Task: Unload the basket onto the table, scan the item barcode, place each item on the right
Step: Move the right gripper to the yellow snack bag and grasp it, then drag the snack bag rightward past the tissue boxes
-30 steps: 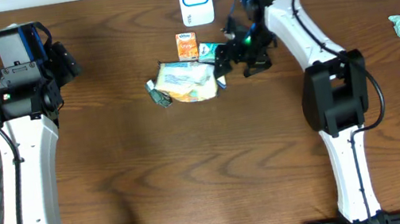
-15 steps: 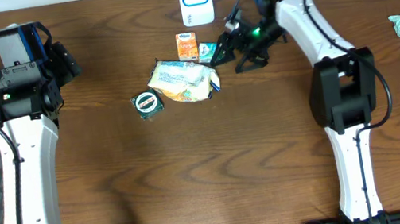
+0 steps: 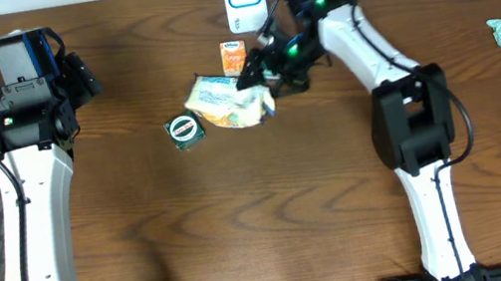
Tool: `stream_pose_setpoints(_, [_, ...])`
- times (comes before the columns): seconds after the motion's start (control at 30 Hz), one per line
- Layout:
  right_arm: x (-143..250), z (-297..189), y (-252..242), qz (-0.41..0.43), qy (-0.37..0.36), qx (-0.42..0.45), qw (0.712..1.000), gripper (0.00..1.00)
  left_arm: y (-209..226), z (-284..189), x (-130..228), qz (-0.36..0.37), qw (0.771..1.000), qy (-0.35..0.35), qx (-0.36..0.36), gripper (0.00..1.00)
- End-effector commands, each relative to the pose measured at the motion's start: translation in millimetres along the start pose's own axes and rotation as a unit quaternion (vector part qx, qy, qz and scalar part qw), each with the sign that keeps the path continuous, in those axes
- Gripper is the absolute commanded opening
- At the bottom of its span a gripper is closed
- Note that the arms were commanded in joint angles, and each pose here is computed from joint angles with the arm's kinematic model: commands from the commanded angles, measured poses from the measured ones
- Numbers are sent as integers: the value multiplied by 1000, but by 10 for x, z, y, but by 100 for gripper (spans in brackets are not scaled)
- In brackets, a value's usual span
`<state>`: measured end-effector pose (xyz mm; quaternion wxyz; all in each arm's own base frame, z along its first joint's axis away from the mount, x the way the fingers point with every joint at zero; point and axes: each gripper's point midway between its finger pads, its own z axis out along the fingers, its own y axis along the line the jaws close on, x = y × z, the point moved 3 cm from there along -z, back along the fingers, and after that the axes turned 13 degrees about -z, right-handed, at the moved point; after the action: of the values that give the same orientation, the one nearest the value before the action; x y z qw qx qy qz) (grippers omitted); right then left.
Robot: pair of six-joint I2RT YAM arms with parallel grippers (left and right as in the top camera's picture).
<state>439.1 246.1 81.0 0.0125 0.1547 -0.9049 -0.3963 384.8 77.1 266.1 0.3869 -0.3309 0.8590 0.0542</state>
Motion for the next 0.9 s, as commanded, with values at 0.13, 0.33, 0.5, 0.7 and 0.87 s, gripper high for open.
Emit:
stream_pose_setpoints(0.13, [188, 152, -160, 70, 14, 53, 996, 68, 16, 11, -27, 5, 1000, -3, -6, 98])
stream_pose_setpoints(0.33, [143, -7, -266, 59, 2, 72, 996, 1, 16, 11, -27, 5, 1000, -3, -6, 98])
stream_pose_setpoints(0.5, [-14, -489, -229, 23, -50, 95, 994, 1, 16, 11, -27, 5, 1000, -3, -6, 98])
stream_pose_setpoints(0.7, [-34, -1393, -245, -9, -126, 262, 957, 1, 16, 11, -27, 5, 1000, -3, -6, 98])
stream_pose_setpoints(0.87, [62, -1966, -1, -113, -141, 373, 910, 1, 16, 11, -27, 5, 1000, -3, -6, 98])
